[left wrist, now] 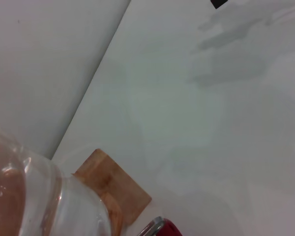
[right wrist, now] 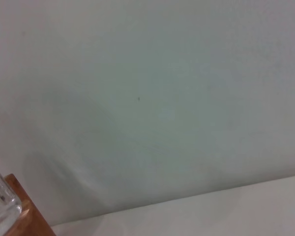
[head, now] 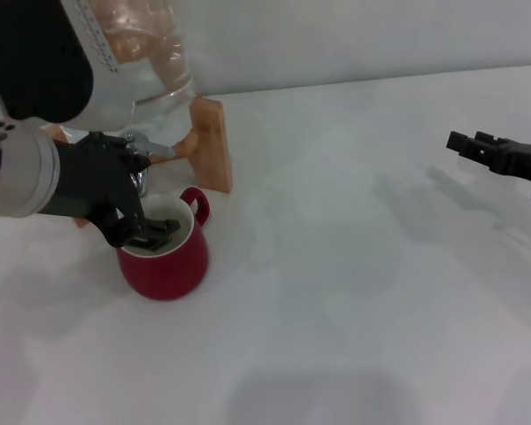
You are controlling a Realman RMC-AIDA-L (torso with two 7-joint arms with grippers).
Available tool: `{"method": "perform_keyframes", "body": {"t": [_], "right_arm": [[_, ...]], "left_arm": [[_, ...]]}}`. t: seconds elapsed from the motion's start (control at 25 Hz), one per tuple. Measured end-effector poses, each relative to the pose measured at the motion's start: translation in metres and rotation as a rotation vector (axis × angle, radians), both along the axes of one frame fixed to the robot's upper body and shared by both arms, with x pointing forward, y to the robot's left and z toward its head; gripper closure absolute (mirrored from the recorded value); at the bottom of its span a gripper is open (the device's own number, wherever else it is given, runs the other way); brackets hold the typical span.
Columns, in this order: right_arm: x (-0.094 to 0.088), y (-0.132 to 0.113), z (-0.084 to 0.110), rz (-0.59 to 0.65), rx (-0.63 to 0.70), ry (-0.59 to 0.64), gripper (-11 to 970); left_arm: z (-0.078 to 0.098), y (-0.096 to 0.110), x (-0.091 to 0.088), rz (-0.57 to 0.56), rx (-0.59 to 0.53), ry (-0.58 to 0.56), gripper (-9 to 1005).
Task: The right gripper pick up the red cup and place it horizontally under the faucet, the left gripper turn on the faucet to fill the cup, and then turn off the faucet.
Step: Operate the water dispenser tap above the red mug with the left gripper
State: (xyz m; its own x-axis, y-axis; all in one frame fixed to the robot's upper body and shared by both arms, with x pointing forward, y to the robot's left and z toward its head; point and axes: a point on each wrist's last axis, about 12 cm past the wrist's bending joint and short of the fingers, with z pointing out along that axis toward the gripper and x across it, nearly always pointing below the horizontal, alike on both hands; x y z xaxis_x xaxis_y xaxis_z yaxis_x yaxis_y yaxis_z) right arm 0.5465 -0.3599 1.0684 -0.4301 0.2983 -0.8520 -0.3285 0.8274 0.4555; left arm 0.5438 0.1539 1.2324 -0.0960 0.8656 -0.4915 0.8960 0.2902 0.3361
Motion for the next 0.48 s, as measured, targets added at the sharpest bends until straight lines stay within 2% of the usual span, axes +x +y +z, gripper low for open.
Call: {"method": "perform_keyframes", "body": {"t": [0.48], "right_arm": [[-0.0004, -0.0005, -0.0013, -0.003, 0.002, 0.005, 366]], "left_arm": [[0.0007, -0.0001, 0.0018, 0.003, 0.005, -0.012, 197]]}}
